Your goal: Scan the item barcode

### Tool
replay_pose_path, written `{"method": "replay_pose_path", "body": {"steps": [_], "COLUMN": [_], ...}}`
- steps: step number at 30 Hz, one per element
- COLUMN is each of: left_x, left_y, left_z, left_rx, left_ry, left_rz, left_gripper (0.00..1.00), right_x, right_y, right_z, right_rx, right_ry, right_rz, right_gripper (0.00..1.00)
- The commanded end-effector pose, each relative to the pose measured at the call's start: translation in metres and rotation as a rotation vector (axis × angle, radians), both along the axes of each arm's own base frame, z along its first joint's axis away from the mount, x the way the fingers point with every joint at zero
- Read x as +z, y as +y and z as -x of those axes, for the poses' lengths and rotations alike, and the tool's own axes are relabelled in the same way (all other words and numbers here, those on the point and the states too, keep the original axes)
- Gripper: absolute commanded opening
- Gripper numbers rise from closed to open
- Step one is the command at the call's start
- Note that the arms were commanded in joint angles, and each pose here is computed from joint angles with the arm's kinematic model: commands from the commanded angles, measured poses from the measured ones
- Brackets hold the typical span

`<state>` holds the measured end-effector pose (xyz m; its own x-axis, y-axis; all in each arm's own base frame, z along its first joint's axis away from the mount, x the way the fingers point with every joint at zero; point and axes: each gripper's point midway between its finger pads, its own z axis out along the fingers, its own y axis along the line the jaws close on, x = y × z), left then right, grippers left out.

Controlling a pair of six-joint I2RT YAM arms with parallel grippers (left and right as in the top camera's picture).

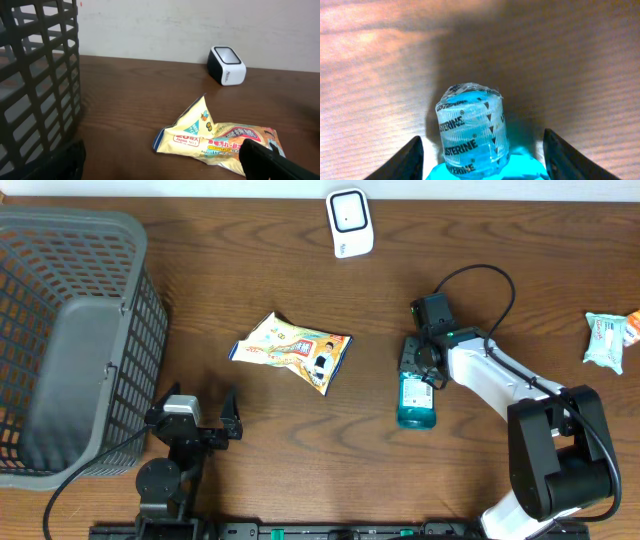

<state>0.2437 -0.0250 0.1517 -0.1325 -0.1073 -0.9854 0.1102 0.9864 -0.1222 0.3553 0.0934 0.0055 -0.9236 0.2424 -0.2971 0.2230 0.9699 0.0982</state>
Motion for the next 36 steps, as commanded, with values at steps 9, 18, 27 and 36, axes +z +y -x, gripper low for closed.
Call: {"method": "replay_pose_path", "body": {"steps": [9, 18, 27, 36], "left_x": [-0.018, -0.018, -0.018, -0.017], "left_y": [-0.002, -0.002, -0.002, -0.002], "left_z": [0.000, 0.000, 0.000, 0.000], "left_rx": [-0.015, -0.015, -0.015, -0.015], "left_ry": [0.046, 0.046, 0.046, 0.046], "left_rz": [-0.014, -0.014, -0.014, -0.014], "left_gripper": [0.98, 0.98, 0.98, 0.98], "right_x": [-0.015, 0.014, 0.093, 0.148], "right_y": [0.006, 0.021, 0.027, 0.027], "right_z": [-0.005, -0.022, -0.038, -0.038], "right_rx": [0.003, 0.034, 0.083, 0.085], "right_ry": [0.004, -0.030, -0.135, -0.272], "right_rz": [0.006, -0.060, -0.075, -0.111], "right_gripper": [0.27, 0.22, 0.16, 0.12]}}
